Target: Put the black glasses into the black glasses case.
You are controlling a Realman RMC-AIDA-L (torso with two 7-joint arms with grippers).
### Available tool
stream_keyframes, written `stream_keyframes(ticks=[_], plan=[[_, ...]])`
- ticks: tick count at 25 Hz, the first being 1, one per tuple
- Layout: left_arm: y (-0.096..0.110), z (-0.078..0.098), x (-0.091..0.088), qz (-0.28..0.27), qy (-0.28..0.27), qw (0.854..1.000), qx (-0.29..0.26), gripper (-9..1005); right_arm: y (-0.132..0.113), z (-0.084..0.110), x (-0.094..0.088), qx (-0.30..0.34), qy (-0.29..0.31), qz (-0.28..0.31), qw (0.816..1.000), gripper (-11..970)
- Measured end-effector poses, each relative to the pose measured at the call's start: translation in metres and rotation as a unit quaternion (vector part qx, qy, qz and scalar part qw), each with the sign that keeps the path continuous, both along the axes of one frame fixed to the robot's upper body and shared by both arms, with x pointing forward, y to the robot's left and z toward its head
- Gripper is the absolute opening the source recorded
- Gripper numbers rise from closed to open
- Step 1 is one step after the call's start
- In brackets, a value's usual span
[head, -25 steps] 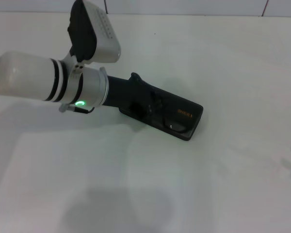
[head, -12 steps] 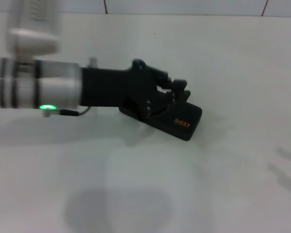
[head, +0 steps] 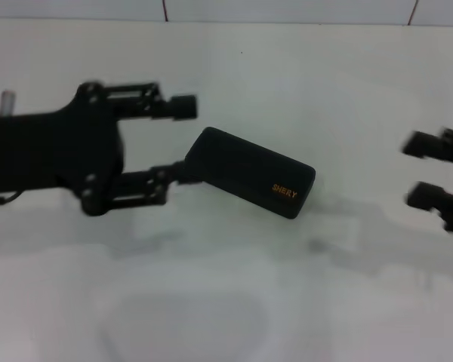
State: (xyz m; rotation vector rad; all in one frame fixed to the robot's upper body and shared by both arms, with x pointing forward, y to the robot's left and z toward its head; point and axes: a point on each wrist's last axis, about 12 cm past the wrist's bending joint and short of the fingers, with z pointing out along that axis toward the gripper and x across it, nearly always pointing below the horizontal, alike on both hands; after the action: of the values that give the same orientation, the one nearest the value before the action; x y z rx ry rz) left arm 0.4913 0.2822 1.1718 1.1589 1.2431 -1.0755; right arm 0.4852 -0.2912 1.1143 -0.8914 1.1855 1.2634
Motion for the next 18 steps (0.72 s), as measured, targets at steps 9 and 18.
stream_keyframes(ticks=[9,18], plan=[[0.015,-0.035,-0.01,0.003,0.032,0.999,-0.025,681,0.047,0.028,0.049,-0.032,0.008,0.084,0.996,754],[0.02,-0.049,-0.016,0.014,0.035,0.999,-0.034,708,0.076,0.028,0.066,-0.066,0.02,0.1,0.993,856]])
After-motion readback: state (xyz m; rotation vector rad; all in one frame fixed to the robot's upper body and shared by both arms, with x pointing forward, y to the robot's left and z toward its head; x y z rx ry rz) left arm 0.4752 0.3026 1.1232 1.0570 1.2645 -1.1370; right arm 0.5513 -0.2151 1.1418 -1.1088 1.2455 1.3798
